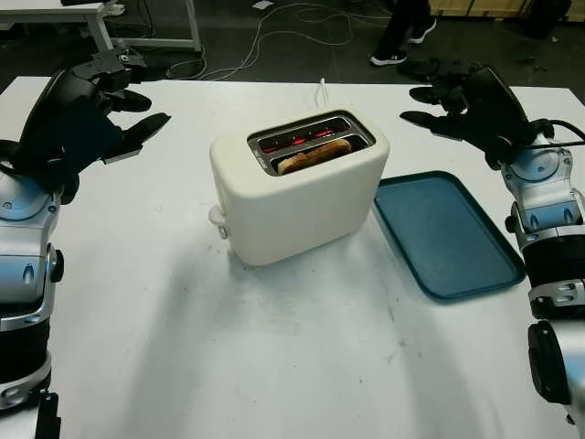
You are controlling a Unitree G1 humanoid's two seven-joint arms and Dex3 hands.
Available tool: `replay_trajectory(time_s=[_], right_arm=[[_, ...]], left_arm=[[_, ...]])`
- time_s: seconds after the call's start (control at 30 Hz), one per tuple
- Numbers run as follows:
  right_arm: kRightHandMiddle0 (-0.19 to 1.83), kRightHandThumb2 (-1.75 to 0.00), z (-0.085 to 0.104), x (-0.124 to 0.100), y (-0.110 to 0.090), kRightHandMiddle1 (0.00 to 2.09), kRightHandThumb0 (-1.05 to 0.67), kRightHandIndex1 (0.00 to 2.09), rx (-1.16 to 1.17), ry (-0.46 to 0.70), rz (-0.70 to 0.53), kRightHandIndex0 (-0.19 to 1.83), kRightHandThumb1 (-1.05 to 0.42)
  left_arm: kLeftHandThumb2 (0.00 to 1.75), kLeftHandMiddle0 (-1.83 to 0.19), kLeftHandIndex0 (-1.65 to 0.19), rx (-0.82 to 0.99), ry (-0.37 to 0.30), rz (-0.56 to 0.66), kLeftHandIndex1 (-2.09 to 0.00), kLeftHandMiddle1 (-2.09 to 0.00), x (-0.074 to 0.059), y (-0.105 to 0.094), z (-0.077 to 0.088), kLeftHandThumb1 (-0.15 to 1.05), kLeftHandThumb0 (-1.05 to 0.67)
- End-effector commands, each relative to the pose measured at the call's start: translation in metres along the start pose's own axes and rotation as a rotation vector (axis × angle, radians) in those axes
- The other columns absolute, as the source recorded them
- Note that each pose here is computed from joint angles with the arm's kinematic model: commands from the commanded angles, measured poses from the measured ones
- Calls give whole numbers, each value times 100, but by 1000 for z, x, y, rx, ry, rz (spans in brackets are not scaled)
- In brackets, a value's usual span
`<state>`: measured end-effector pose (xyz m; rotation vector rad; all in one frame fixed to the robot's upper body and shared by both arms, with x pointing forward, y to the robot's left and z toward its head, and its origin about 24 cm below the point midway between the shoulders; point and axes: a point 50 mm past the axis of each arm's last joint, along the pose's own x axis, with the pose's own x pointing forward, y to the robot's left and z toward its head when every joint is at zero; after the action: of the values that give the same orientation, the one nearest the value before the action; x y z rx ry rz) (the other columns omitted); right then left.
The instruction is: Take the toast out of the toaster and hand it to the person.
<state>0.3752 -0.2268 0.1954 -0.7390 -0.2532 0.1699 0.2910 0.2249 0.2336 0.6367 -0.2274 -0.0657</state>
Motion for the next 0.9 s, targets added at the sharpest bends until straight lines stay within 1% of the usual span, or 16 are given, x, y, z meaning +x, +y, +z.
replay_trajectory(time_s=[0.0, 0.13, 0.33, 0.43, 0.63, 0.73, 0.87], right_arm=[[55, -12, 0, -1, -1, 0, -31, 1, 3, 3, -4, 62, -92], [54, -12, 1, -1, 0, 0, -34, 0, 14, 10, -3, 61, -92], [56, -12, 1, -2, -1, 1, -32, 1, -22, 2, -7, 63, -92], [56, -12, 1, -2, -2, 1, -35, 1, -16, -4, -9, 64, -92], [56, -12, 1, -2, -2, 1, -33, 0, -13, 2, -3, 62, -92], [55, -12, 2, -2, -2, 0, -32, 0, -5, 2, -7, 62, -92], [56, -12, 2, -2, -2, 1, -33, 0, -24, -4, -5, 62, -92]], left_arm=[[26, -12, -35, 5, -5, 8, -48, -100, -1, 2, 2, 91, -39], [25, -14, -35, 5, -7, 9, -49, -100, 0, 2, 2, 92, -40], [25, -15, -36, 19, -14, 13, -49, -101, -1, 2, 2, 92, -37], [24, -16, -36, 25, -17, 17, -50, -100, -1, 2, 3, 92, -37], [25, -17, -36, 22, -14, 18, -49, -98, -1, 3, 3, 92, -40], [24, -16, -36, 16, -14, 22, -49, -97, -1, 3, 3, 92, -36], [25, -16, -36, 33, -16, 13, -48, -95, 0, 2, 4, 92, -38]])
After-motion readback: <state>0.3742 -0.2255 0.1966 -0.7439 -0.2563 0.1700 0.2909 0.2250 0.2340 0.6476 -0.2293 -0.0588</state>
